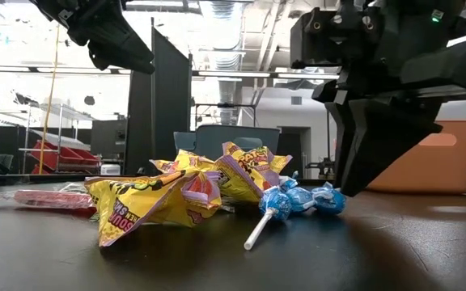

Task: Sort candy
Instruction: Put the blue candy into the orange bin

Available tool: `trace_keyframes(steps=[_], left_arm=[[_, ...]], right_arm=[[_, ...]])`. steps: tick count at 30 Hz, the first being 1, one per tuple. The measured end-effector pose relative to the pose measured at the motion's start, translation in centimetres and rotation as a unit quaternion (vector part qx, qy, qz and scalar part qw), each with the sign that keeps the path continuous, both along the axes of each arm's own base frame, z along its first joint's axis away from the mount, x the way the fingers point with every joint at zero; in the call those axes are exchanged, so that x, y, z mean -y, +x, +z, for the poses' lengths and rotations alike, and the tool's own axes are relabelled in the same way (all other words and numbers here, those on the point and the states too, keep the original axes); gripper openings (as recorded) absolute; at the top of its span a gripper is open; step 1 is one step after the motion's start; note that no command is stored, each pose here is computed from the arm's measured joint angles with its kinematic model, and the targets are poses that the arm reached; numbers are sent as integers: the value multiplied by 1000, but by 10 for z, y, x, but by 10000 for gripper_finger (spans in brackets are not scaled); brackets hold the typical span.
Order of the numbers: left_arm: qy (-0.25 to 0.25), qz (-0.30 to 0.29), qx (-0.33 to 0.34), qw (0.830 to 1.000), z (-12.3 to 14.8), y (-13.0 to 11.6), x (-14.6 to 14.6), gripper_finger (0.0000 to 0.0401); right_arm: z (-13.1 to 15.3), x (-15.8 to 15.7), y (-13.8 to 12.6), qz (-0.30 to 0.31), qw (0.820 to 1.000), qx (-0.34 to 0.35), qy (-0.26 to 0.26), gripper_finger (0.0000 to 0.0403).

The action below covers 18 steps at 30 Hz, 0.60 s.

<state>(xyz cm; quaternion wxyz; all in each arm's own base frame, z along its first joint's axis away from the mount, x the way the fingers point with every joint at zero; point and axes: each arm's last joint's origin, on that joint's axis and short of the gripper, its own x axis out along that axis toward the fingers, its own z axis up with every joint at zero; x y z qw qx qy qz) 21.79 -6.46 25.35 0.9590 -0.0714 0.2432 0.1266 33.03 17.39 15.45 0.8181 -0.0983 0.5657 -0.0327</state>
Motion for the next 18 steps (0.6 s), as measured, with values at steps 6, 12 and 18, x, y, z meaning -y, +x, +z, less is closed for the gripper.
trace_keyframes(steps=[6, 12, 18], left_arm=[[0, 0, 0, 1000, 0, 0, 0, 160], [0, 0, 0, 1000, 0, 0, 0, 160], [0, 0, -1, 1000, 0, 0, 0, 160]], right_arm=[[0, 0, 0, 0, 1000, -2, -1, 54], [-3, 1, -3, -9, 1000, -6, -1, 13], [-9, -1, -3, -8, 1000, -9, -11, 2]])
